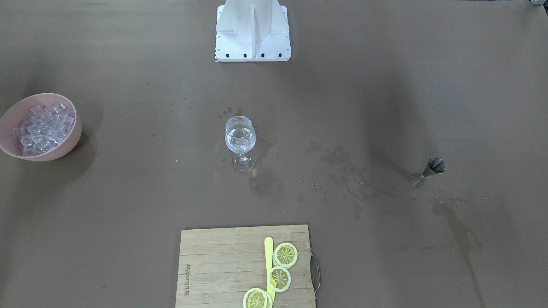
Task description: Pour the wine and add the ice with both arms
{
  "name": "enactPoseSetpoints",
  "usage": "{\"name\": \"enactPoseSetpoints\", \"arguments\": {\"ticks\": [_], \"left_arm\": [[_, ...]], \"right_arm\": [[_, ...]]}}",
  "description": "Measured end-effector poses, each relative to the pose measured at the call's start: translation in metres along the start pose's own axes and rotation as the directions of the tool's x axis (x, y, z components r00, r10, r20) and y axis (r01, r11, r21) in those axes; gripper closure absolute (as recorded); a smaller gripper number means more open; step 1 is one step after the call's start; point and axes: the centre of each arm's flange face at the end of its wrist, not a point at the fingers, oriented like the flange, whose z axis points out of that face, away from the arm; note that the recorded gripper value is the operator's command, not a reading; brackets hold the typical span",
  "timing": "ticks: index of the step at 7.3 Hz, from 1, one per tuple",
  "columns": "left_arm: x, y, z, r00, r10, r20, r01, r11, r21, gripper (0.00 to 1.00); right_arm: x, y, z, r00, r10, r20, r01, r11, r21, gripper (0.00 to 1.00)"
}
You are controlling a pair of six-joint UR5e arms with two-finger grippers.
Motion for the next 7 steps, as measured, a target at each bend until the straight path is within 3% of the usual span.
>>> {"name": "enactPoseSetpoints", "arguments": {"ticks": [3, 7], "left_arm": [[-0.018, 0.021, 0.019, 0.999, -0.021, -0.040, 0.021, 1.000, 0.000, 0.02], [-0.028, 0.025, 0.019, 0.998, -0.042, -0.044, 0.042, 0.999, 0.001, 0.02]], "right_arm": [[0.051, 0.013, -0.010, 0.994, 0.106, 0.000, -0.106, 0.994, 0.011, 0.00], [0.113, 0.040, -0.008, 0.966, 0.251, 0.067, -0.251, 0.968, -0.002, 0.00]]}}
